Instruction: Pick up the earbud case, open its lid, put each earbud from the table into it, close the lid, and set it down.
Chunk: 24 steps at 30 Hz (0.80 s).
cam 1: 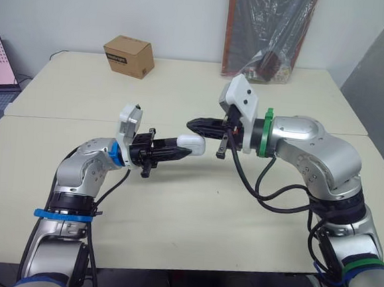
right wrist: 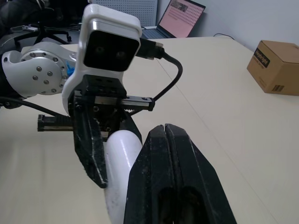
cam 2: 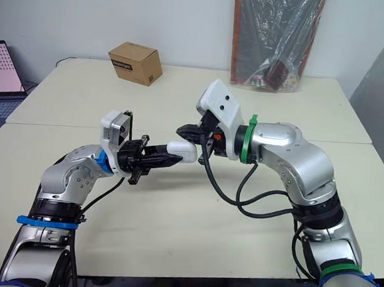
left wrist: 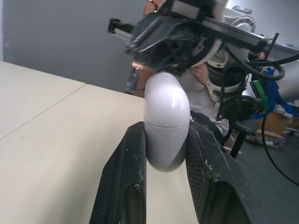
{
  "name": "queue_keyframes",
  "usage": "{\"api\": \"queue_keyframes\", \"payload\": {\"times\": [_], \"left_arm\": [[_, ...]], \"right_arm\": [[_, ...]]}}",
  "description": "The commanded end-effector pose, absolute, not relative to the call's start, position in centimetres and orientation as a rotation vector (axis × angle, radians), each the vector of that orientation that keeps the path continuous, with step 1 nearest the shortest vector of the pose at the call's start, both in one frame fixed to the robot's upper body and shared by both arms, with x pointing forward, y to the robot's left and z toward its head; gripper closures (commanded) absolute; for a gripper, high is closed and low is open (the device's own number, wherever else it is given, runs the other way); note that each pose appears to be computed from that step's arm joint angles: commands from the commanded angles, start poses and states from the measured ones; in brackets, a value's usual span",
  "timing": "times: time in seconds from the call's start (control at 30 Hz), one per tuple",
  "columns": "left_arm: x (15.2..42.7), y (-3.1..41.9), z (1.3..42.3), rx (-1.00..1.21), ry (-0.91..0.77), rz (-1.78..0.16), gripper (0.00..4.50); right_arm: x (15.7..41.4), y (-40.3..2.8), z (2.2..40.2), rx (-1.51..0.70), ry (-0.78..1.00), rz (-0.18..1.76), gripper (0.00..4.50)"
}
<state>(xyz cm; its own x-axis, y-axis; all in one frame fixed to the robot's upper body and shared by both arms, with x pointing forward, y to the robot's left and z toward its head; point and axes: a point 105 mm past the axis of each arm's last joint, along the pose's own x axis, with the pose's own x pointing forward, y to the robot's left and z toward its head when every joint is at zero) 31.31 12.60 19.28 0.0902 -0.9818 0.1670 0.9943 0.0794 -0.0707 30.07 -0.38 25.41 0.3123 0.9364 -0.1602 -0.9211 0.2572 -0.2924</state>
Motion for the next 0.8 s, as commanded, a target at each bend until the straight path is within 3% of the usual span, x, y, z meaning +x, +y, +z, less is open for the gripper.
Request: {"api": "queue_keyframes", "payload": {"times": [0.03, 0.17, 0.3, 0.57, 0.8], "left_arm": [[31.5, 12.7, 20.8, -0.162, -0.143, -1.469, 3.64], [32.1, 12.9, 20.3, -0.162, -0.08, -1.387, 3.64], [33.1, 12.8, 18.7, -0.159, 0.102, -1.285, 3.64], [34.9, 12.5, 17.3, -0.272, 0.265, -1.159, 3.64], [36.2, 12.5, 12.9, -0.123, 0.537, -1.013, 3.64]], "right_arm": [[29.7, -0.4, 25.8, -0.35, -0.062, 1.253, 4.48], [30.4, -2.4, 27.1, -0.332, -0.102, 1.176, 4.48], [30.2, -4.3, 25.5, -0.358, -0.038, 1.16, 4.48], [30.1, -6.0, 22.7, -0.354, 0.046, 1.104, 4.48], [31.2, -7.2, 20.6, -0.351, 0.108, 0.999, 4.48]]}}
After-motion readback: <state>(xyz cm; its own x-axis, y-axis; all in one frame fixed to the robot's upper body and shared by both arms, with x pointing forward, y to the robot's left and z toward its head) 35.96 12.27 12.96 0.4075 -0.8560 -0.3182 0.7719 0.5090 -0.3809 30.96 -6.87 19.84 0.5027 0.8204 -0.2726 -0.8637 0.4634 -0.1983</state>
